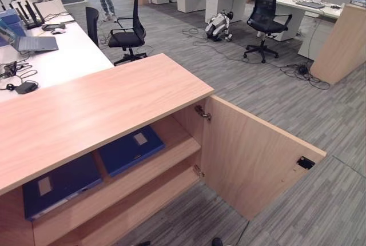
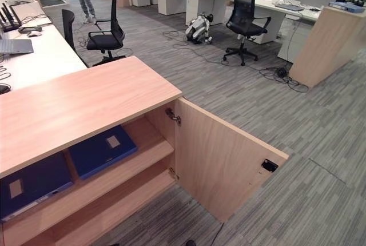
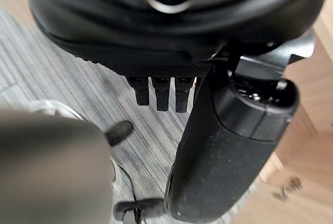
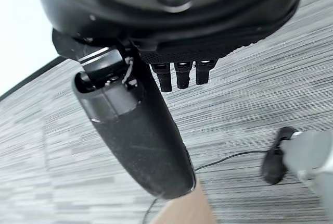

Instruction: Put the empty folder in the office cabinet

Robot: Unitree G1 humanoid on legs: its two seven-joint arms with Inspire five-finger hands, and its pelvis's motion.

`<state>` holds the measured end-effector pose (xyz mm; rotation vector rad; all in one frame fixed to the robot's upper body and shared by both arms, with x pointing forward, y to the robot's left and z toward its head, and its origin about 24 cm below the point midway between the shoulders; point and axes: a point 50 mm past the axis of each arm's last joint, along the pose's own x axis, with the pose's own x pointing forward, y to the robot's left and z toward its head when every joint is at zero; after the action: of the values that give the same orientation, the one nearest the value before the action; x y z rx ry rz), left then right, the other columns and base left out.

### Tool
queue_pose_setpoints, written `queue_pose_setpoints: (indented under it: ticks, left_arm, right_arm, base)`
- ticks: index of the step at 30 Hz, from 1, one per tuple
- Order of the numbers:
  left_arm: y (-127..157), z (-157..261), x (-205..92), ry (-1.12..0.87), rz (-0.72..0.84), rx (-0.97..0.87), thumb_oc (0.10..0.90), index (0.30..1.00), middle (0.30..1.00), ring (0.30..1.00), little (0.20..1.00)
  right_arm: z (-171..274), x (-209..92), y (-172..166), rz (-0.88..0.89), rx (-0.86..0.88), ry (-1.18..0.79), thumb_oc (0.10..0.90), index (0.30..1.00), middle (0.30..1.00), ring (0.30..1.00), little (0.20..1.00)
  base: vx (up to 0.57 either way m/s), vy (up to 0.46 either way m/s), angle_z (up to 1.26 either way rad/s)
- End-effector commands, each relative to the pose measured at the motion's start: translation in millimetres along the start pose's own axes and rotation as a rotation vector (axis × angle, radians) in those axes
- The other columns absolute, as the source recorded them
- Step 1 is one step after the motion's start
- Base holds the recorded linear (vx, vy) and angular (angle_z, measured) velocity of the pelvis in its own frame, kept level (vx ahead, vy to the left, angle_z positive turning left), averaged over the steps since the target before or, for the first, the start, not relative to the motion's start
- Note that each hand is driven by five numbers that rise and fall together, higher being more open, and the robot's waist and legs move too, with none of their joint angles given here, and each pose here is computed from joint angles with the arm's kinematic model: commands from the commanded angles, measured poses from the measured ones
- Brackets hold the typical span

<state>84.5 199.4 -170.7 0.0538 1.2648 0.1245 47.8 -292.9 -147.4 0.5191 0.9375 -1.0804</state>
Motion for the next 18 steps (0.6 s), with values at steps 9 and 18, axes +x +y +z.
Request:
queue_pose_setpoints:
  ticks: [9,18]
  left_arm:
    - [22.7,-21.5,-3.2,0.083,0.033,-0.182,0.800,0.900,0.900,0.900,0.900]
    - [16.8,-9.2,-1.4,0.043,-0.009,-0.189,0.800,0.900,0.900,0.900,0.900]
  right_arm:
    - [158.3,-56.8,112.2,0.487,-0.758,-0.729,0.800,0.900,0.900,0.900,0.900]
    - [145.6,-128.9,194.5,0.947,-0.923,-0.927,0.800,0.900,0.900,0.900,0.900]
  base:
    - [0.01,-0.087,0.01]
    - [0.01,-0.056,0.00]
